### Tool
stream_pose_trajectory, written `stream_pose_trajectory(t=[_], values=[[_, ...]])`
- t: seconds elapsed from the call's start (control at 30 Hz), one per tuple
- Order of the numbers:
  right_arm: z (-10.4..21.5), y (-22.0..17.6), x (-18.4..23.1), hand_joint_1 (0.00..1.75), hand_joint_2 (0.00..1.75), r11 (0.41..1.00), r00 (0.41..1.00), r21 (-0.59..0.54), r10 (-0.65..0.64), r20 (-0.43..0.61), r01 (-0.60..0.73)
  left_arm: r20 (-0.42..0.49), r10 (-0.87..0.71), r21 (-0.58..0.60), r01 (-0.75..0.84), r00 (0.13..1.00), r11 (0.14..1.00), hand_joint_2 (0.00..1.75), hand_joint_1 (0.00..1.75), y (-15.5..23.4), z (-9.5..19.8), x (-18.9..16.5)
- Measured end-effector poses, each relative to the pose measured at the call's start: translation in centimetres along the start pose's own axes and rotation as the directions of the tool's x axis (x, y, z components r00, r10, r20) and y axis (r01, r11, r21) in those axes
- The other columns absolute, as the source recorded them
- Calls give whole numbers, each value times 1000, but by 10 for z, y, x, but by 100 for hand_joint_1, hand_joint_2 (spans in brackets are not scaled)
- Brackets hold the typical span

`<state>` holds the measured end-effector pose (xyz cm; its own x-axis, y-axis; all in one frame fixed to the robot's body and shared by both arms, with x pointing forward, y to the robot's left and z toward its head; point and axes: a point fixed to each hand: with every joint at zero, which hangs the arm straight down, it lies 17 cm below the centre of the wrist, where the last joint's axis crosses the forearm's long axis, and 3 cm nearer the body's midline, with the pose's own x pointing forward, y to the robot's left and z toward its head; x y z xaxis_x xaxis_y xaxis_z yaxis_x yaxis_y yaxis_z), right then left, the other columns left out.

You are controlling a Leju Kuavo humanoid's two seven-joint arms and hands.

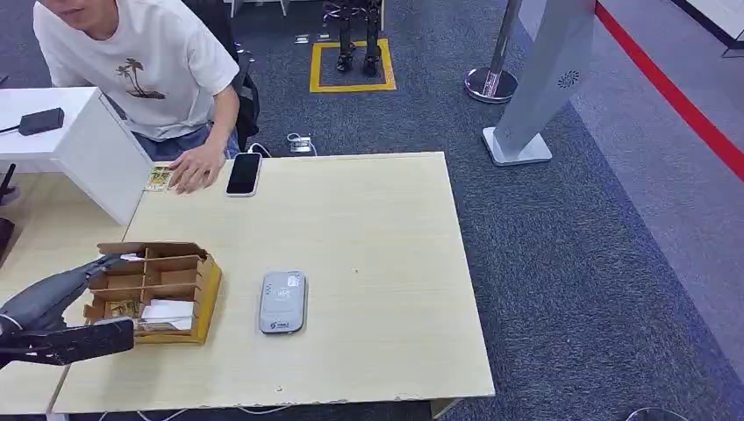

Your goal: Pass the card to the sensor for recognition and then transmit it.

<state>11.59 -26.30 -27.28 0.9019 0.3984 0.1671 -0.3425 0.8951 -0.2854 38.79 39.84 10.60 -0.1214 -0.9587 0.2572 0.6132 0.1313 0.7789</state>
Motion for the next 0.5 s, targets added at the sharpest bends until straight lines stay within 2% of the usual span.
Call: stream_pose_trajectory(t=[0.5], values=[[0,-1,3,0,0,1000,1000,0,13,5,-13,35,37,-21,-37,999,999,175,0,-15,-11,15]])
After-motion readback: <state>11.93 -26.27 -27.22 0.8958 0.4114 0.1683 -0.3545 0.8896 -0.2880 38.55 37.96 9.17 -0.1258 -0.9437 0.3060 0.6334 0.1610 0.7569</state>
